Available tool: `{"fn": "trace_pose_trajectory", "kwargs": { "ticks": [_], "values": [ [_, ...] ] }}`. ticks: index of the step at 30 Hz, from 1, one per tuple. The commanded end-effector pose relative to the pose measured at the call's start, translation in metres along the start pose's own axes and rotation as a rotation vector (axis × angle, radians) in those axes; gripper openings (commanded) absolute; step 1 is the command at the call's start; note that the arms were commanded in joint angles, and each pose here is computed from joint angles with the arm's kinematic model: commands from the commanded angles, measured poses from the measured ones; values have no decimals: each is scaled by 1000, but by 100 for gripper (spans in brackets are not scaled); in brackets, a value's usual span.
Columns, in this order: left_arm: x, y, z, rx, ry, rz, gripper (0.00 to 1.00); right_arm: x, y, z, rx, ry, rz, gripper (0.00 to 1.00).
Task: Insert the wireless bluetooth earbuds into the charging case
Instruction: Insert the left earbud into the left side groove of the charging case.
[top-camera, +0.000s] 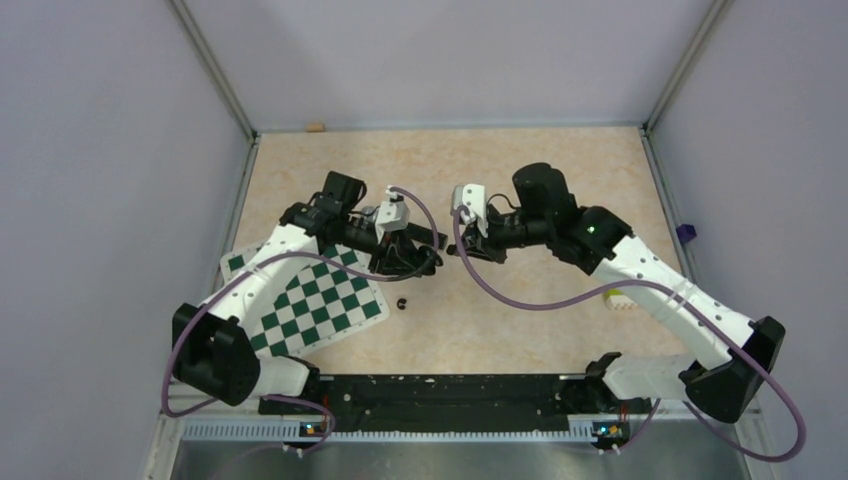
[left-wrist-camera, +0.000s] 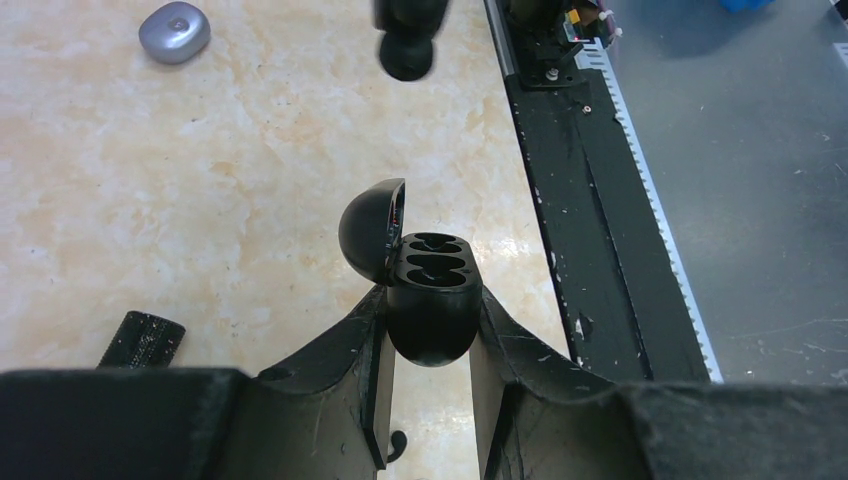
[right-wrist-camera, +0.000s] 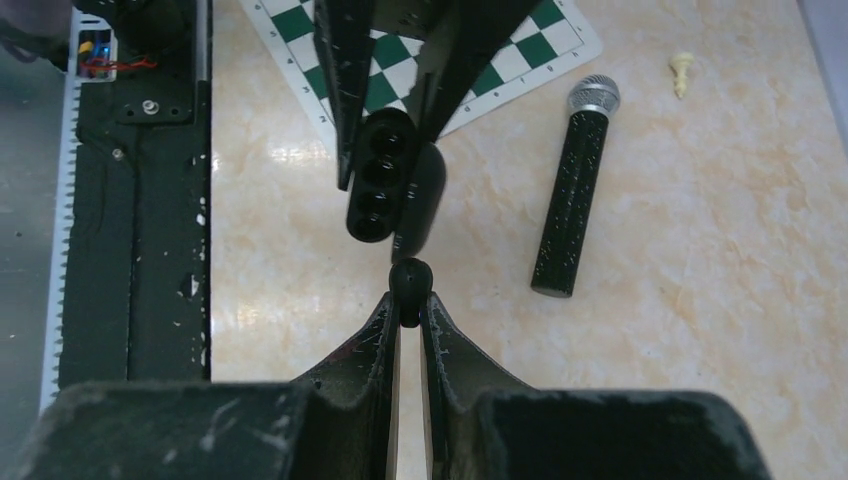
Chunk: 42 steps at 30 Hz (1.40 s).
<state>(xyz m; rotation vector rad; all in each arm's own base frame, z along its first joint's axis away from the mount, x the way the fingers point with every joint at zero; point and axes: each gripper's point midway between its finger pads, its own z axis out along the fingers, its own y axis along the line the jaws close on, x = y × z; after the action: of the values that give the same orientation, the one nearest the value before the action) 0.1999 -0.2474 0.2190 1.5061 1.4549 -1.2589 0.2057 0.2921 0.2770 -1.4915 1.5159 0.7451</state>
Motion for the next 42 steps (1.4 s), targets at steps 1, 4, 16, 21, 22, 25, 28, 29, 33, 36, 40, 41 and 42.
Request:
{"fn": "trace_pose_trajectory", "kwargs": {
  "ticks": [1,4,16,21,22,25,28,29,33,36,40,41,42],
  "values": [
    [-9,3,3,-7,-41,22,0,-12,16,6,-50,-32,-58,8],
    [-6,5,5,-22,-41,7,0,-17,21,10,-57,-27,-74,8],
    [-4,2,5,-35,-50,19,0,-13,18,38,-9,54,-98,8],
    [-3,1,5,-39,-51,24,0,-17,15,45,6,63,-102,8],
    [-4,1,5,-38,-51,24,0,-17,15,46,8,64,-102,8],
    [-4,0,5,-33,-55,26,0,-17,14,51,10,75,-103,8],
    [-5,-1,5,-32,-58,28,0,-15,15,54,3,84,-103,8],
    [-5,-1,5,-31,-58,27,0,-13,16,55,1,88,-102,8],
    [-6,-2,5,-29,-62,31,0,-8,18,59,-8,105,-101,8],
    [-6,-2,5,-31,-63,33,0,-5,18,61,-10,113,-103,8],
    [-6,-3,5,-27,-65,33,0,-3,17,63,-6,123,-107,8],
    [-6,-3,5,-26,-67,32,0,-2,17,65,-7,127,-106,8],
    [-7,-3,5,-25,-68,33,0,-1,17,66,-7,129,-106,8]
  ]
}}
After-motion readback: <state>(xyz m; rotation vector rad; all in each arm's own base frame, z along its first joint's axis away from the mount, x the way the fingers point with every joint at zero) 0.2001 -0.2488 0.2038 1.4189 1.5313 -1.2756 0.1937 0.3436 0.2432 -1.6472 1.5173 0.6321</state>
